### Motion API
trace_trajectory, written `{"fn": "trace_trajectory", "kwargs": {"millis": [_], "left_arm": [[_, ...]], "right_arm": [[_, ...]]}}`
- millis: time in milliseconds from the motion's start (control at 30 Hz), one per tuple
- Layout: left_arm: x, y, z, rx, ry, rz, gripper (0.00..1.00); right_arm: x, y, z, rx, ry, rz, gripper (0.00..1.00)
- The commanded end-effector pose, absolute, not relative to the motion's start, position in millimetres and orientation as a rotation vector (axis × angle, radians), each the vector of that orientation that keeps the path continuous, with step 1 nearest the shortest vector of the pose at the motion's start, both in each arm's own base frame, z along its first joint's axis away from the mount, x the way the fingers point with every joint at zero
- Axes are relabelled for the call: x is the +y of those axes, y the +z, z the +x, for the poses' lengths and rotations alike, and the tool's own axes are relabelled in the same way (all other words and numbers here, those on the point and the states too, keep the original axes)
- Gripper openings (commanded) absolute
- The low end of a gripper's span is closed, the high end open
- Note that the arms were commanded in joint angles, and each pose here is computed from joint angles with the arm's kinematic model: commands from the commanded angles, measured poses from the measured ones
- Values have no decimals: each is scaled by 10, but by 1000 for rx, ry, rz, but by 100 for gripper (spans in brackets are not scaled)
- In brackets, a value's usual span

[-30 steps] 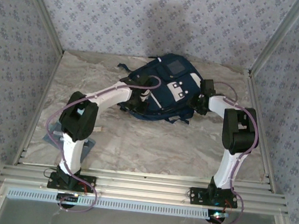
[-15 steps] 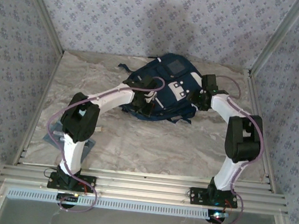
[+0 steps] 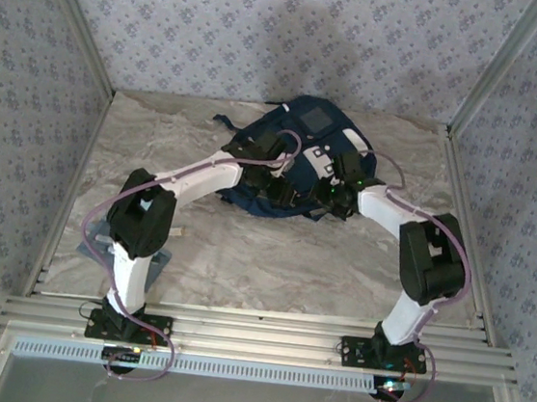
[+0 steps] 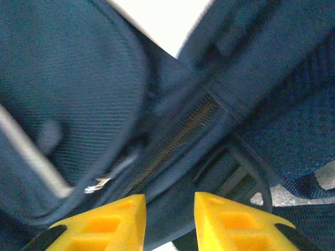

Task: Pack the student bag

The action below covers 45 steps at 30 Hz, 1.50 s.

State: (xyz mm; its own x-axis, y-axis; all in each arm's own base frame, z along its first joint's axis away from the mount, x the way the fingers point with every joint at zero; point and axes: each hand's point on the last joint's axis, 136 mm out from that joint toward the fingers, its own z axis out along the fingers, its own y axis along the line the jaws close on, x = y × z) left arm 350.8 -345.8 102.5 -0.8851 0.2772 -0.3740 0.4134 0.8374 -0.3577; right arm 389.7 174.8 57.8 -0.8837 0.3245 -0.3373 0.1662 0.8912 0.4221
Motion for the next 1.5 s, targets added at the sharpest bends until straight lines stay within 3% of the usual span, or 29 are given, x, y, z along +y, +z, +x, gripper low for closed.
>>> {"fn": "trace_trajectory", "kwargs": {"millis": [0,233,600,700,933,1067,1233,1267,1367,1467], "left_arm": [[-3664,995,3531,2679,-639,576,47],[-3617,537,3489,2774,-585,556,50],[-3572,259,3560,2807,-529,467,53],[-3603,341,3678,2783,-555,412,50],[-3657,487,3860,2723,-583,328,31],[-3654,347,3889,2741,-561,304,29],[-3631,237,3936,2751,-526,264,48],[-3639,246,3950,2748,-540,252,47],[-3717,344,3979,2728,-641,217,28],[-3825,586,3991,2685,-818,159,24]], "right_arm": [[1768,229,3758,2723,551,433,27],[1737,-183,3580,2802,499,491,26],[1735,-51,3592,2786,477,444,26],[1740,-36,3576,2787,474,436,26],[1750,-56,3541,2798,461,422,25],[1761,-63,3531,2801,455,413,26],[1759,-78,3505,2808,437,400,25],[1755,-90,3494,2811,431,398,25],[1743,-109,3479,2817,426,401,25],[1733,-113,3464,2819,417,397,25]]}}
